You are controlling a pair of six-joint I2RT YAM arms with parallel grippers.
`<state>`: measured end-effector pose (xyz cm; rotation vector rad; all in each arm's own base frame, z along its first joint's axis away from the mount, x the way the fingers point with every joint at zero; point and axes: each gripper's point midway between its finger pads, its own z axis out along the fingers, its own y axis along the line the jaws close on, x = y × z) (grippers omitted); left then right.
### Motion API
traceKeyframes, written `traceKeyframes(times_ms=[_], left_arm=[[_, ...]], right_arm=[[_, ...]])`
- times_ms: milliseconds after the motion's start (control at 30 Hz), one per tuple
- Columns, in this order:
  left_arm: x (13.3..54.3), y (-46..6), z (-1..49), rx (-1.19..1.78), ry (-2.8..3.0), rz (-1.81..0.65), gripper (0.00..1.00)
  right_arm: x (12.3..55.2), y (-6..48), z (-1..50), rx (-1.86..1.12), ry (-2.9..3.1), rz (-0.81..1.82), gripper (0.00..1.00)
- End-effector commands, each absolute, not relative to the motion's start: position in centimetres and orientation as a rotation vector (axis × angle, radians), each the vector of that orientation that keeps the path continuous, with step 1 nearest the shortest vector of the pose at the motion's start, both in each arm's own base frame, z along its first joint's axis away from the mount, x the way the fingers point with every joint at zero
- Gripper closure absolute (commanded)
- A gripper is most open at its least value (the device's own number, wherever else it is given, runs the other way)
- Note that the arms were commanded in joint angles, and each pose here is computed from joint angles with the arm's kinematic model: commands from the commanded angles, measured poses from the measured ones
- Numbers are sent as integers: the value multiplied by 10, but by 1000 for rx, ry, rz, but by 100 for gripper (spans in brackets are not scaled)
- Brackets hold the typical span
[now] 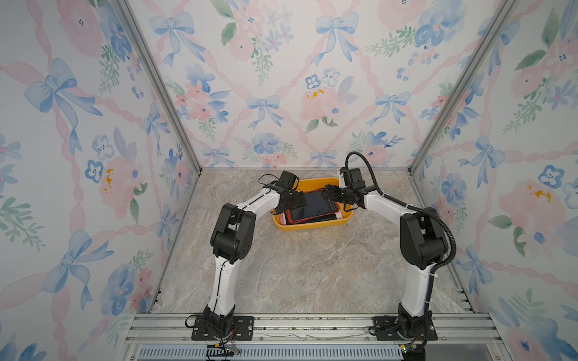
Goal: Take out the writing tablet from the storage box
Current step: Pick up the writing tablet from the storage box.
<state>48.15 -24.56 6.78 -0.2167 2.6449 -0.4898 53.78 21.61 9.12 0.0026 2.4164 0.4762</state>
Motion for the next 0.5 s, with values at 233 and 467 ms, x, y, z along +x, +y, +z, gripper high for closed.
traceKeyframes(times_ms=[233, 467], left_arm=[[473, -274, 88, -192, 2633, -599, 2], [471, -282, 85, -188, 2632, -632, 2]], right_arm=[[542, 150, 111, -28, 2394, 124, 3], [543, 164, 79, 53, 2444, 346, 3]])
